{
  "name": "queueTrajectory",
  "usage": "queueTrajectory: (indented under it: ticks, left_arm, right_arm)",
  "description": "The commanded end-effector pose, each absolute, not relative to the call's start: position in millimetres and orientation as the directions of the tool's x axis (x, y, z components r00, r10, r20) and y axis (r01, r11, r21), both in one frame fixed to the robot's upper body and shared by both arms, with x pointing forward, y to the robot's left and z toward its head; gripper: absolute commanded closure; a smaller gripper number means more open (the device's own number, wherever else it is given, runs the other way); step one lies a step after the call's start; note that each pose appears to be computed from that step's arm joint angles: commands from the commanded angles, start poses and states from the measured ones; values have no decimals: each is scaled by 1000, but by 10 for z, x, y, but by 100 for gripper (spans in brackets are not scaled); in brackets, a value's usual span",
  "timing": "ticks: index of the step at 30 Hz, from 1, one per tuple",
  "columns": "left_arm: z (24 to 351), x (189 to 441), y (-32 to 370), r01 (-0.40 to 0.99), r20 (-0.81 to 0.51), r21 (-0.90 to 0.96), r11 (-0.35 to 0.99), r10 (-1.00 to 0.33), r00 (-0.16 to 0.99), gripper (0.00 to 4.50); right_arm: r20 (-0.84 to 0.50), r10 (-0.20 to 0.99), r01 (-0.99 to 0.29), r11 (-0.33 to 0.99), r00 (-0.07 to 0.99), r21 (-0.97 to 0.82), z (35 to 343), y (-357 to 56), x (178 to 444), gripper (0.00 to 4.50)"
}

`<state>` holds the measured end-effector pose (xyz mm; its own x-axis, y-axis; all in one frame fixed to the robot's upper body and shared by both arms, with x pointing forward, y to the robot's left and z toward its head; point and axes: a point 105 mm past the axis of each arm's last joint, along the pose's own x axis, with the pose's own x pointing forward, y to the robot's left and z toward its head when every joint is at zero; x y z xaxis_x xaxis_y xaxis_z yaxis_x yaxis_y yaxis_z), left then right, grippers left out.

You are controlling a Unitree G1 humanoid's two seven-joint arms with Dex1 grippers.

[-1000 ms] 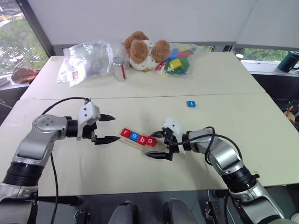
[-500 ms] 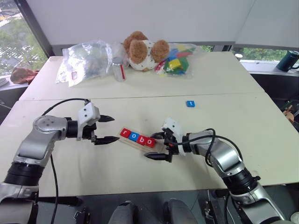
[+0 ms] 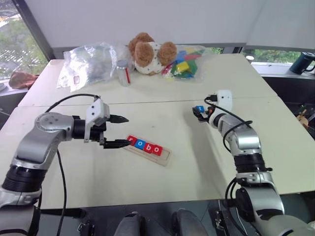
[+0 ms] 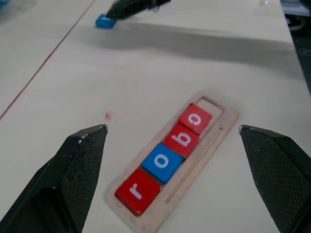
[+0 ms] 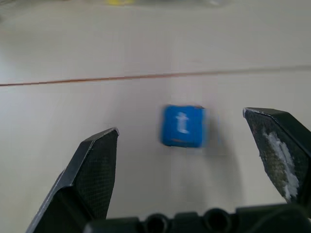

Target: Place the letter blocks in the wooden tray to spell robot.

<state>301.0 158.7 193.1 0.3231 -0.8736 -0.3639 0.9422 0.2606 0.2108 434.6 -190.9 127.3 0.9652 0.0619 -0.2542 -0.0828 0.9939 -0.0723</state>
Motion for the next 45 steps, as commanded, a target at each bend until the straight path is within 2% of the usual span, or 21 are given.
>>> queueTrajectory:
  ticks: [1, 9, 15, 18, 23, 28, 30, 33, 38, 41, 45]
  left_arm:
    - [2127, 3030, 1671, 924, -347, 261, 279, -866, 360, 0]
    - [2165, 3146, 1895, 896, -369, 296, 331, -826, 427, 0]
    - [2130, 3199, 1948, 888, -367, 305, 345, -817, 444, 0]
    - [2106, 3196, 1935, 887, -364, 307, 345, -819, 444, 0]
    - [2107, 3195, 1918, 884, -354, 312, 348, -821, 448, 0]
    - [2047, 3159, 1810, 899, -353, 303, 315, -839, 413, 0]
    - [2009, 3139, 1741, 907, -361, 312, 283, -847, 389, 0]
    - [1962, 3148, 1608, 910, -369, 345, 230, -858, 357, 0]
    - [1940, 3237, 1387, 910, -367, 384, 156, -879, 305, 0]
    - [1936, 3308, 1325, 913, -365, 384, 137, -886, 286, 0]
    - [1945, 3388, 1273, 913, -365, 391, 117, -891, 271, 0]
  right_arm:
    - [-193, 34, -46, 997, 981, -54, 1422, -1925, 4491, 7]
    - [-200, 114, -119, 993, 973, -15, 1403, -1741, 4625, 7]
    - [-238, 113, -122, 992, 965, -24, 1277, -1686, 4652, 7]
    - [-262, 84, -96, 995, 961, -32, 1208, -1718, 4662, 86]
    - [-264, 82, -99, 994, 961, -51, 1180, -1693, 4669, 332]
    - [-198, 60, -78, 994, 978, -83, 1318, -1753, 4619, 331]
    - [-161, 17, -31, 996, 987, -88, 1404, -1824, 4440, 331]
    - [-183, -29, 22, 999, 983, -38, 1386, -1785, 3888, 331]
    - [-286, -3, 19, 998, 958, 56, 1278, -1473, 3152, 331]
    - [-333, -3, 27, 997, 943, 69, 1224, -1426, 2979, 331]
    - [-449, -22, 70, 994, 893, 90, 931, -1437, 2872, 331]
